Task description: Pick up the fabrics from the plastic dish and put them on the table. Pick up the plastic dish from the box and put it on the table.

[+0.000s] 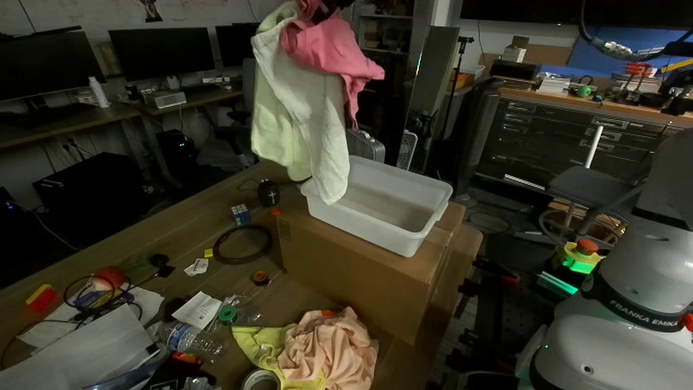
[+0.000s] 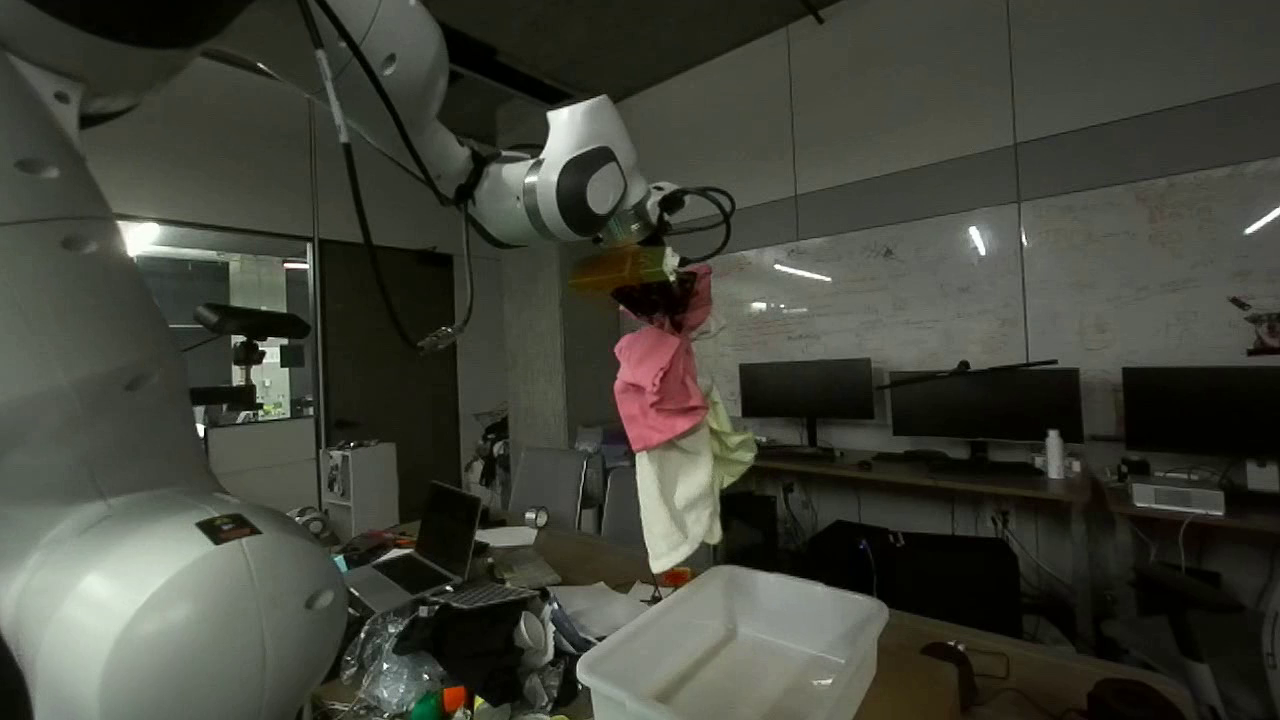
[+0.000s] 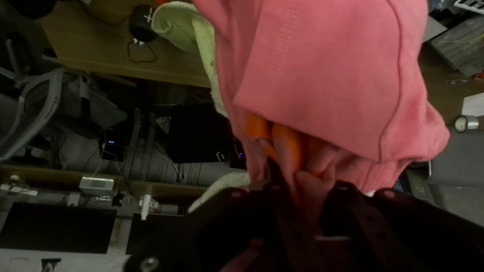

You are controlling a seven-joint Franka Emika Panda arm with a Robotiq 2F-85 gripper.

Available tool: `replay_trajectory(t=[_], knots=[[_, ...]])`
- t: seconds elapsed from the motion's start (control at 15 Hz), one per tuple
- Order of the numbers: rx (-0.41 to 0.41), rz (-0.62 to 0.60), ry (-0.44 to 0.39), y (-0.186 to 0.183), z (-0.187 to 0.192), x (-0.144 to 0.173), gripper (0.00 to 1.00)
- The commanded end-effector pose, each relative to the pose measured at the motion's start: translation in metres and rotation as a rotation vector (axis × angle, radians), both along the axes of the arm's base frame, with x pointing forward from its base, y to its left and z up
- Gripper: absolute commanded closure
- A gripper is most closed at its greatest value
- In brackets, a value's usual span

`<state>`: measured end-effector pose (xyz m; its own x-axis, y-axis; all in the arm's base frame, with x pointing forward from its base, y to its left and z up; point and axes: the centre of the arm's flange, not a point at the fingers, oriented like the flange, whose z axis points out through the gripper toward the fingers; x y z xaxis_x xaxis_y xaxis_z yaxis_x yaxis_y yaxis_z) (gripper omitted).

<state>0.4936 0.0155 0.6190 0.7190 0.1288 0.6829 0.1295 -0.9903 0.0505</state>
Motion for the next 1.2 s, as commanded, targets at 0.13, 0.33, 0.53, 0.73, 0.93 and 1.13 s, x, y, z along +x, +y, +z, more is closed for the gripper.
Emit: replay_trajectory(t=[0.13,0.33,0.53,0.73,0.93,1.13], knots=[[-0.063,0.070,-0.041,0.057,0.003,-0.019,0.94],[-0.098,0.109,0.000,0.081,-0.016,-0.017,0.94],[-0.128,0.141,0.042,0.098,-0.038,-0.016,0.94],[-0.148,0.159,0.075,0.107,-0.055,-0.013,0.94],[-0.161,0.167,0.101,0.112,-0.068,-0.010,0.94],[-0.164,0.170,0.124,0.112,-0.076,-0.006,0.54]])
